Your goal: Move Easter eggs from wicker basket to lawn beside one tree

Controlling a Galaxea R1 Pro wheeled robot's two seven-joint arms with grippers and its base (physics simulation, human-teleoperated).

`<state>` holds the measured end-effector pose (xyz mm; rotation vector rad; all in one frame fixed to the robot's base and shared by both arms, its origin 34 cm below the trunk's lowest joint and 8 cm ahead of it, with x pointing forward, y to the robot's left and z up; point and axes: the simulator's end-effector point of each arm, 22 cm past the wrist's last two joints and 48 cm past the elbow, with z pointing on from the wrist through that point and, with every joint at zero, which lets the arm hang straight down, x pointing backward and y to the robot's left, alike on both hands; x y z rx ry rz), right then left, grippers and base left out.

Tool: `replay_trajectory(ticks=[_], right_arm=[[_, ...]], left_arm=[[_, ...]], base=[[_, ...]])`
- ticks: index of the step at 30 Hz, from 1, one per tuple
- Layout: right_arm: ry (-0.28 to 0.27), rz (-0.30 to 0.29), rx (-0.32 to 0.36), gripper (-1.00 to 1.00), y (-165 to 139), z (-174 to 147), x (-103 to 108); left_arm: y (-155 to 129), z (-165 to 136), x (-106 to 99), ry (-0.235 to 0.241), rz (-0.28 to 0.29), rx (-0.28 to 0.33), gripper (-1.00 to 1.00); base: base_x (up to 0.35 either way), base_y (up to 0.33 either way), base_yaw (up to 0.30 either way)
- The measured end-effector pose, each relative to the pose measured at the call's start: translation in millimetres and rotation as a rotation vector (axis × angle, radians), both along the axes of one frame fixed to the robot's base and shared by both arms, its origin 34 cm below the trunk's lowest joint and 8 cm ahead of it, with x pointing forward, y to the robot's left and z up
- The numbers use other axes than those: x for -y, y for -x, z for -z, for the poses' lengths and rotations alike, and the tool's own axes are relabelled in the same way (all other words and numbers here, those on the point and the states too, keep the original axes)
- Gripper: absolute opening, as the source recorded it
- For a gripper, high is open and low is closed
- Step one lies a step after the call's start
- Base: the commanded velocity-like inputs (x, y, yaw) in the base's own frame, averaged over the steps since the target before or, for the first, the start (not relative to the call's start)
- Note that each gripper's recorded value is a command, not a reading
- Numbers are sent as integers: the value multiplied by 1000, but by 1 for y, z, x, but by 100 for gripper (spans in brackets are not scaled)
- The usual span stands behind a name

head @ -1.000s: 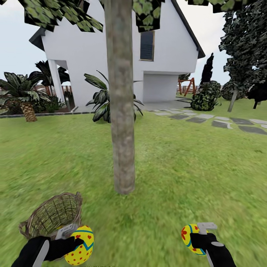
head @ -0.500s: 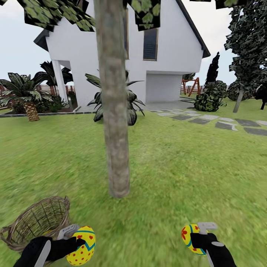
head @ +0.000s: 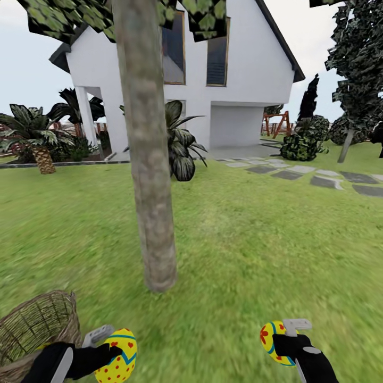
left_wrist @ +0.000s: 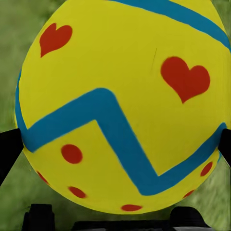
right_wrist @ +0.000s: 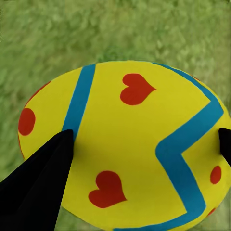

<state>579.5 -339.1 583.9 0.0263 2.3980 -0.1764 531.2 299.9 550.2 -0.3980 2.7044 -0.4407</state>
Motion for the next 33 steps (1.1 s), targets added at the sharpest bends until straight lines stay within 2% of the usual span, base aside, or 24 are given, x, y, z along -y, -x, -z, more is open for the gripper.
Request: replay_trajectory(ticks=[7,22,27,33], right_arm=[[-2,0,1,-100,0,0,0],[-2,0,0,-100,0,0,-1],[-2,-1,0,-100,0,0,-1],[-2,-2,-1,-100,0,1,-1]], left_arm=[[0,1,0,1,-1,-2,-100],[0,-1,-5,7,-15,2,-100],[-1,-2,-7,7,-18,3,-100],[-1,-2,-9,3,-19,4,-100]], base=[[229,-278,243],[248,-260,4],[326,-38,15],[338,-1,258]])
